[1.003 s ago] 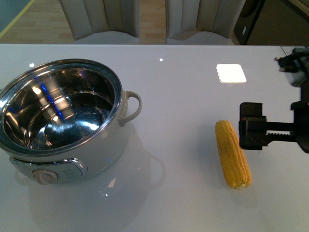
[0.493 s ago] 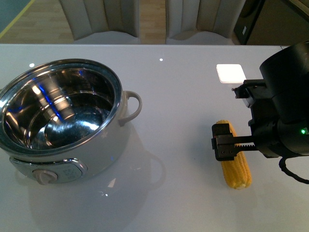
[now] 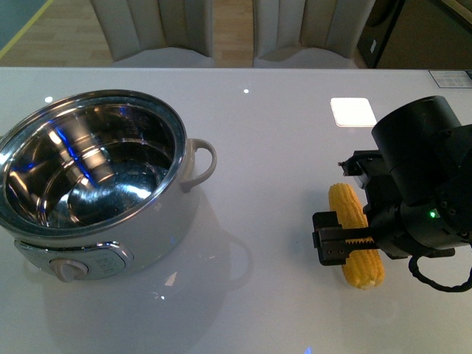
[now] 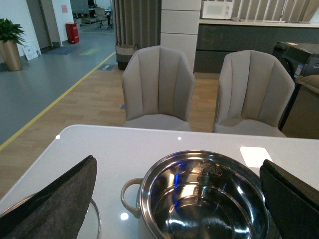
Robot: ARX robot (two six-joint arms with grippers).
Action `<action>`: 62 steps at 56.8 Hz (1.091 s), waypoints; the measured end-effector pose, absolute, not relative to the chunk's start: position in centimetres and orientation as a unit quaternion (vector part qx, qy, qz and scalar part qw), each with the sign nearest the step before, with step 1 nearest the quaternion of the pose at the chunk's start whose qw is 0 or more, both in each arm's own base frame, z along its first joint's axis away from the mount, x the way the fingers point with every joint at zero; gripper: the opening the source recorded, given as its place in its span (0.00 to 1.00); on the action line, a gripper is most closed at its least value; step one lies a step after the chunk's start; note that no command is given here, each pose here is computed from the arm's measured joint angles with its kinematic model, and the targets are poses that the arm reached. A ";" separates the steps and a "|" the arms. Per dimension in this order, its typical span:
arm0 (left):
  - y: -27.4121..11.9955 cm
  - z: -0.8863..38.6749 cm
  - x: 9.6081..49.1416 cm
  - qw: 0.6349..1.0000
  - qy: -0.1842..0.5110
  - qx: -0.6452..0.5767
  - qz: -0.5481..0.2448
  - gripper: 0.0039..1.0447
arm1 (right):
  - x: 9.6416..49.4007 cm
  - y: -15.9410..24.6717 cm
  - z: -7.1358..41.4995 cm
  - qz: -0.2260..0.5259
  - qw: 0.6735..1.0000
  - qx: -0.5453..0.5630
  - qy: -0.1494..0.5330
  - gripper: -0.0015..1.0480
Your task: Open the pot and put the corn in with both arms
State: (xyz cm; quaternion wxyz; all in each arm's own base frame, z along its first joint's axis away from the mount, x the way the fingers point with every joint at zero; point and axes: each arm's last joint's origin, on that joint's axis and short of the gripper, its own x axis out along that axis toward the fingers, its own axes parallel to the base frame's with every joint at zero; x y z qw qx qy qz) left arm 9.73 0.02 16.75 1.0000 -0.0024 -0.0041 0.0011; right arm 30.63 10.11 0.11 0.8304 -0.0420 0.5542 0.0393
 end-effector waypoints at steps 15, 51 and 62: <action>0.0 16.8 9.7 1.000 -0.004 -0.002 0.001 0.93 | 30.8 9.9 -0.6 0.036 0.823 -0.042 0.565 0.62; 0.0 16.8 9.7 1.000 -0.004 -0.002 0.001 0.93 | 31.0 11.2 5.9 0.093 0.892 0.052 0.438 0.22; 0.0 16.8 9.7 1.000 -0.004 -0.002 0.001 0.93 | 31.5 12.6 9.2 0.125 0.896 0.097 0.414 0.22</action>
